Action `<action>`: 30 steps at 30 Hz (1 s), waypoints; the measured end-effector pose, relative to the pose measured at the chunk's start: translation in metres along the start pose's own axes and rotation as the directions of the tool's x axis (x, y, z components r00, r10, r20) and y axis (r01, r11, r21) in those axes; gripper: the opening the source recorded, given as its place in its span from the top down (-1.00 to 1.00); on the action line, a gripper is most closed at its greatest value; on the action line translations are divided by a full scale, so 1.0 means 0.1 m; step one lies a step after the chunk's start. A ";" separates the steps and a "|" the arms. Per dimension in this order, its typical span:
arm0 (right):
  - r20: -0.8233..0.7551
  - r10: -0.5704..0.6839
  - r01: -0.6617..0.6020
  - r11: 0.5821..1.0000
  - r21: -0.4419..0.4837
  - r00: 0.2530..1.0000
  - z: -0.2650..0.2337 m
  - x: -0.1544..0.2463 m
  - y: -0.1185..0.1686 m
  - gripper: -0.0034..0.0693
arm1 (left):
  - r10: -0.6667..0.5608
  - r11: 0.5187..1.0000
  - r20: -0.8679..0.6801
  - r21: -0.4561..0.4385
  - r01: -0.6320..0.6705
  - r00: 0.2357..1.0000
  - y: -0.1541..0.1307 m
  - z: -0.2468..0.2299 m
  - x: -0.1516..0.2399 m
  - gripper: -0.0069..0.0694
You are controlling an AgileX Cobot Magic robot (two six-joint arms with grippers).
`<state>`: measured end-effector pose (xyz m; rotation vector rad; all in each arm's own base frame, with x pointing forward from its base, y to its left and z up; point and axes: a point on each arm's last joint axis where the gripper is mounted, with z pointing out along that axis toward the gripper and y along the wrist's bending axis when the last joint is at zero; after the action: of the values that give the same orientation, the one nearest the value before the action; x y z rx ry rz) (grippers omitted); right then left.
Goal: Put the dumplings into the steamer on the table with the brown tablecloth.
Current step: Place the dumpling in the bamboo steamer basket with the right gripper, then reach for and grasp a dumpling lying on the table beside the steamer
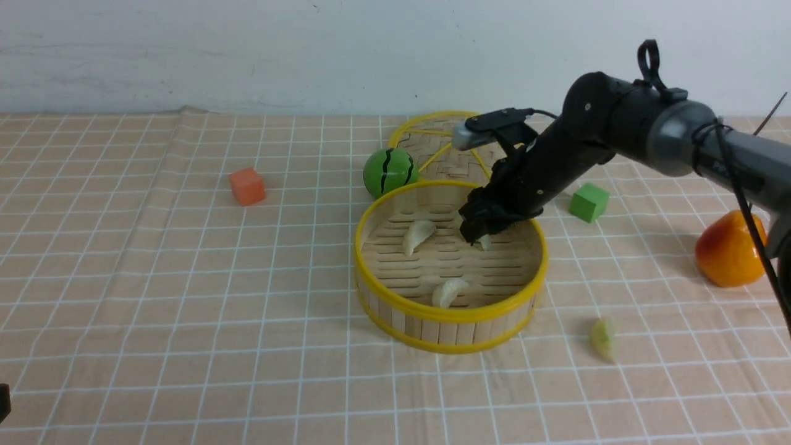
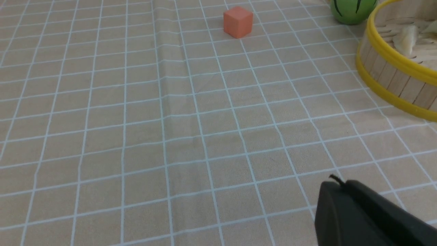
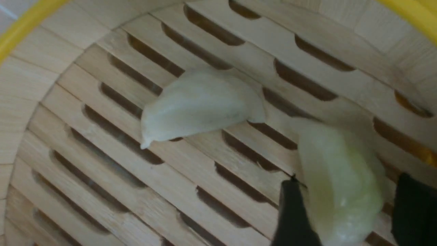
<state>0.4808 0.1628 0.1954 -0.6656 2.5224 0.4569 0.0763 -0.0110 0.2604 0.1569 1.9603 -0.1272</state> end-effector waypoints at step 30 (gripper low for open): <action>-0.388 0.453 -0.337 0.881 0.333 0.803 -0.40 1.23 -0.19 -0.53 | -0.018 1.000 -0.008 0.010 0.018 1.000 -0.01 0.00 0.01 0.85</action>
<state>0.3825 0.0848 0.1594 -0.1385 3.1181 0.1145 0.0759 -0.0118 0.2598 0.1461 1.9694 -0.1483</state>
